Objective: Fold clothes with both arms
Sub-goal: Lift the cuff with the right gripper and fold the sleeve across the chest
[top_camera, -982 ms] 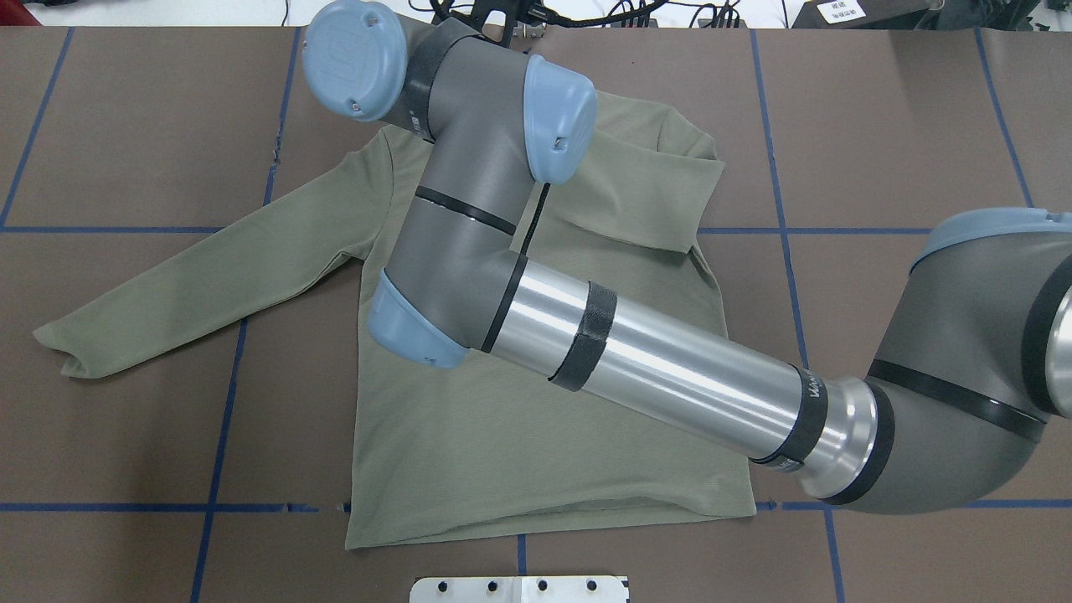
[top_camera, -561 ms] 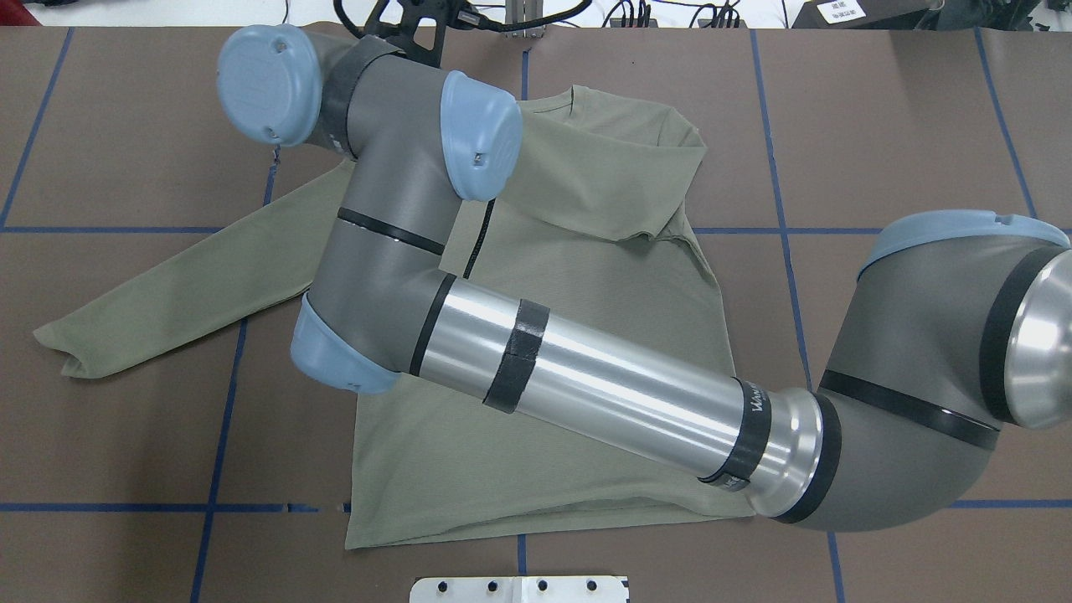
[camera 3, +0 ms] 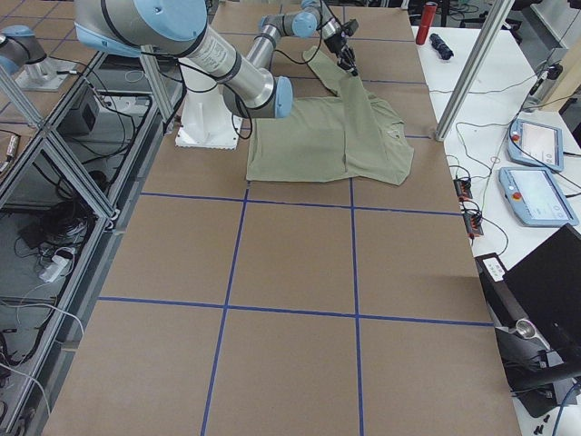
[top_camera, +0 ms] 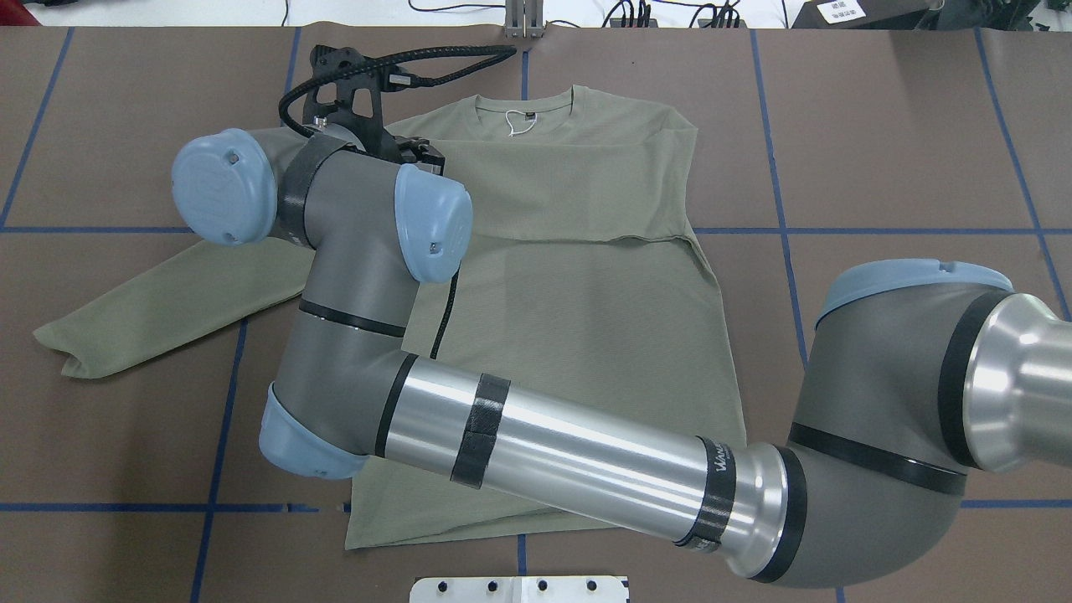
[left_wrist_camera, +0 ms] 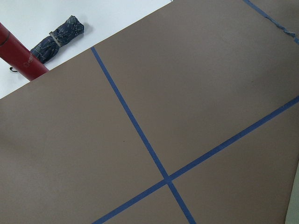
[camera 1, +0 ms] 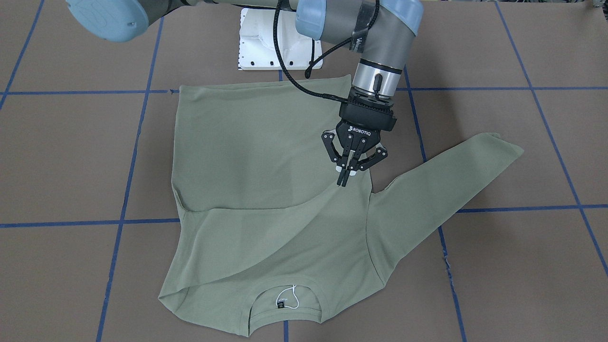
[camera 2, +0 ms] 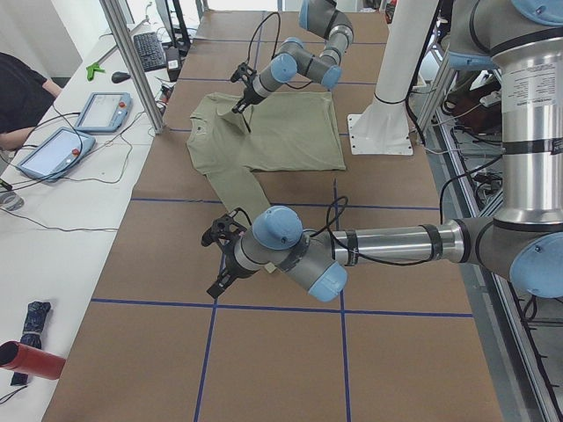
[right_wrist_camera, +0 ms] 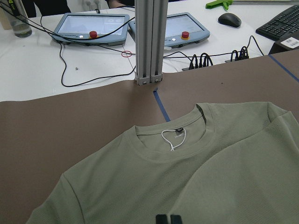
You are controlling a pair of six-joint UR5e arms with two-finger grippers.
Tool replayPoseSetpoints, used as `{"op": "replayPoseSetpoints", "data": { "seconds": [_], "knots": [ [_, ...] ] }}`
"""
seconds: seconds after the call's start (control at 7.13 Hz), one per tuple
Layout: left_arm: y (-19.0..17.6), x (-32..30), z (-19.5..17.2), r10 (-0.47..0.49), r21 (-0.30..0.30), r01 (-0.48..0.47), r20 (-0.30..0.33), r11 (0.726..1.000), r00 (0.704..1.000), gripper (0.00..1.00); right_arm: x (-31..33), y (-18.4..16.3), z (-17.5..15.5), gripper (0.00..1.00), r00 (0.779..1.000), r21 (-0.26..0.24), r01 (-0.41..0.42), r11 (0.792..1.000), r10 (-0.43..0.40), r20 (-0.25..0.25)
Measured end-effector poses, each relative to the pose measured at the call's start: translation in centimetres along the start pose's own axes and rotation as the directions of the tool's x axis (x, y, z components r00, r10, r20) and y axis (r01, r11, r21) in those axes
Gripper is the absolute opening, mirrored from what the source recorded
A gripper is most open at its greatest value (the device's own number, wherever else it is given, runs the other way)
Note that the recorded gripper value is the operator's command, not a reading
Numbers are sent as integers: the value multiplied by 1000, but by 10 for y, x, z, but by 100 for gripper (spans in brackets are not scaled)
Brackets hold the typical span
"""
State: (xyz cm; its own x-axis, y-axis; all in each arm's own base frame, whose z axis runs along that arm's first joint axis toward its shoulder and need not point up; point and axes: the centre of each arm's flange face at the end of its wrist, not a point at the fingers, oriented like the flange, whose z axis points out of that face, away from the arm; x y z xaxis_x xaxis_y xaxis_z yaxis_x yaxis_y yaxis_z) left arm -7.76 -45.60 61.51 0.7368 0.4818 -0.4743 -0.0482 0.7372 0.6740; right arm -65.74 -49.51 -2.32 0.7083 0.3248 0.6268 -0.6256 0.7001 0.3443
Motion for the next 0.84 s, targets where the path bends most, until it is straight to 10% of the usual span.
{"op": "replayPoseSetpoints", "data": {
  "seconds": [0.14,0.28,0.84],
  "knots": [
    [-1,0,0,3,4,-3,0,1000,1000,100,-3,4,-4,27,1000,-2,18,1000,-18,10],
    [-2,1,-1,5,7,-5,1,1000,1000,100,-6,7,-6,95,1000,-4,21,1000,-20,24],
    [-4,2,-3,8,13,-8,1,1000,1000,100,-33,-4,-10,100,993,-33,-39,999,42,109]
  ]
}}
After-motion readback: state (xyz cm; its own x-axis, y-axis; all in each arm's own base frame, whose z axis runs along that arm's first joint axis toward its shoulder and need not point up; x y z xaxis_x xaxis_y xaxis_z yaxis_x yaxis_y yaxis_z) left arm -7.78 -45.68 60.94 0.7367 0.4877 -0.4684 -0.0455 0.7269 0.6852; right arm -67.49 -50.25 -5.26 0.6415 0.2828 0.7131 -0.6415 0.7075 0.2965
